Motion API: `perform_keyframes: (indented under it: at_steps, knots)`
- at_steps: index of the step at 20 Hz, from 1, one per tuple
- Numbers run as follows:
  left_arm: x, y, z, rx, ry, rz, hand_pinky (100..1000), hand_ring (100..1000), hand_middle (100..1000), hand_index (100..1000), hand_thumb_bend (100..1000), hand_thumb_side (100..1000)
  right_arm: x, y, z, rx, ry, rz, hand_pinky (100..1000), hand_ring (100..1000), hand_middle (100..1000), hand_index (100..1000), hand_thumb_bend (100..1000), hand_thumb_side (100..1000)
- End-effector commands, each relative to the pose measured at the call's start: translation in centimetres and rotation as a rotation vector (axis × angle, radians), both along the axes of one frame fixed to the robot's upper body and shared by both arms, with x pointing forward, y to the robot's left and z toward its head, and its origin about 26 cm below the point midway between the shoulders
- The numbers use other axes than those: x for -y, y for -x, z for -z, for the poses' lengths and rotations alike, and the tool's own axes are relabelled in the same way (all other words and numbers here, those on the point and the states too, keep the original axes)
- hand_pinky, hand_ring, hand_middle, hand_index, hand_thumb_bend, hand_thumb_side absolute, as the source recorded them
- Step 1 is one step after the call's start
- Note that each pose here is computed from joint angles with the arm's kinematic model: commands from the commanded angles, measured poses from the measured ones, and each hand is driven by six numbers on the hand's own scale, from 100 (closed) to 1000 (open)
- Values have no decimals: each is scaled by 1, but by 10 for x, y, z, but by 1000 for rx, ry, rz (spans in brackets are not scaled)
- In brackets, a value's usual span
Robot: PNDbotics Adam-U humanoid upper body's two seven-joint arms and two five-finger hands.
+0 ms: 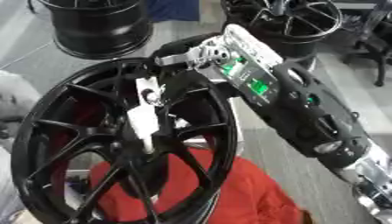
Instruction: Pull the pin out of the wheel hub.
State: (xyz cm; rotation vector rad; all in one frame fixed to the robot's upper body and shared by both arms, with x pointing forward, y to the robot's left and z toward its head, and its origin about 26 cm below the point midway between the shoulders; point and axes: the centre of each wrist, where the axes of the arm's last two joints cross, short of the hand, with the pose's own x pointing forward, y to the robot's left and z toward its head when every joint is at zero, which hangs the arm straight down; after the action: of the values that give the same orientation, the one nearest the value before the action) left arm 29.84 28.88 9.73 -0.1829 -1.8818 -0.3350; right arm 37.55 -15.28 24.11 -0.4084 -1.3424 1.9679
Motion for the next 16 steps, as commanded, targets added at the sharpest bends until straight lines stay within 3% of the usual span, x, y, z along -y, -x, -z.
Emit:
perform_keyframes:
  at_steps: [1,16]
  knots:
    - [2,-1,-9,29,-6,16,577,601,669,781,100,873,0,-2,-4,15,7,7,457,465,861,968,100,758]
    - [1,-1,-9,30,-6,15,578,601,670,783,100,873,8,3,-10,44,-20,22,460,473,880,981,100,689]
